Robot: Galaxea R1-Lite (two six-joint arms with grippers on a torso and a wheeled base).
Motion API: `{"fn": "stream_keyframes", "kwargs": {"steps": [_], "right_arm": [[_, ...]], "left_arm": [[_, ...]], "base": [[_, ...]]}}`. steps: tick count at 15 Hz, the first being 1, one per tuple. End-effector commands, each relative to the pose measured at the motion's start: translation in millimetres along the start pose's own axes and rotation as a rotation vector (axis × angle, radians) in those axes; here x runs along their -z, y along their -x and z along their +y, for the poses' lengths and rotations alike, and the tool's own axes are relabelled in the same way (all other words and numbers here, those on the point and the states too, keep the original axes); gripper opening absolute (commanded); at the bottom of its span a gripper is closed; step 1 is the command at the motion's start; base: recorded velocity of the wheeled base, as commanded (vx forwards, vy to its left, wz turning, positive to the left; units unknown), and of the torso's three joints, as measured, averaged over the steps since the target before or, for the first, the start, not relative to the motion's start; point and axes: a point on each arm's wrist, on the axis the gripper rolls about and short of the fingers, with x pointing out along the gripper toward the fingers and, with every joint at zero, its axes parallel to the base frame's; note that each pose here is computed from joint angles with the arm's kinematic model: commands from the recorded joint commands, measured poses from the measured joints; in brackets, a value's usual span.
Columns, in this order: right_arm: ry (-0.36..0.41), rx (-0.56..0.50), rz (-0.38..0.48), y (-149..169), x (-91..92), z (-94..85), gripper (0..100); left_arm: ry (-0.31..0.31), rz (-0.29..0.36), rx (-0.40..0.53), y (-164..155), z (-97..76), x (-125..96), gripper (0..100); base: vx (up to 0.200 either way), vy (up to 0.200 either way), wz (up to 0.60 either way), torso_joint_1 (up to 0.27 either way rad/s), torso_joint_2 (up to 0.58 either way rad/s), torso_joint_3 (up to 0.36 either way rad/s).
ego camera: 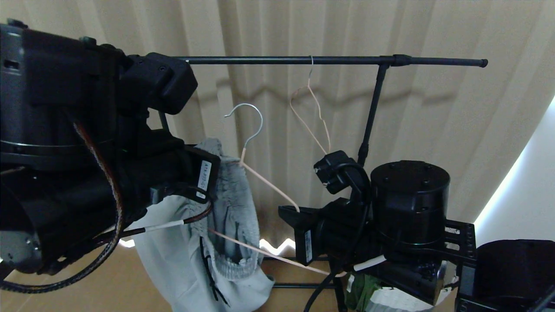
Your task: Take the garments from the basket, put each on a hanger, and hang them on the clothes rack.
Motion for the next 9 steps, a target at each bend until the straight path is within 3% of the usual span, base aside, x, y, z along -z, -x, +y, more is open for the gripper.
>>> {"fn": "stream_keyframes", "kwargs": {"steps": [1,2,9], "right_arm": [[-0.002,-0.002,-0.010,4,-2.6,-0.2,0],[-0.003,-0.003,-0.015,5,-3.8,-0.1,0],[-0.006,-0.010,-0.047,19,-11.8,0.0,0]], "left_arm": [[-0.013,-0.012,0.085,4,-9.5,-1,0],[-0.016,-0.015,0.119,4,-11.1,-1,0],[-0.014,-0.024,0.125,6,-10.4,-2,0]], "base": [[0.000,0.000,0.00,0.000,0.00,0.000],[0.000,0.000,0.00,0.000,0.00,0.000],[0.000,0.000,0.00,0.000,0.00,0.000]]}}
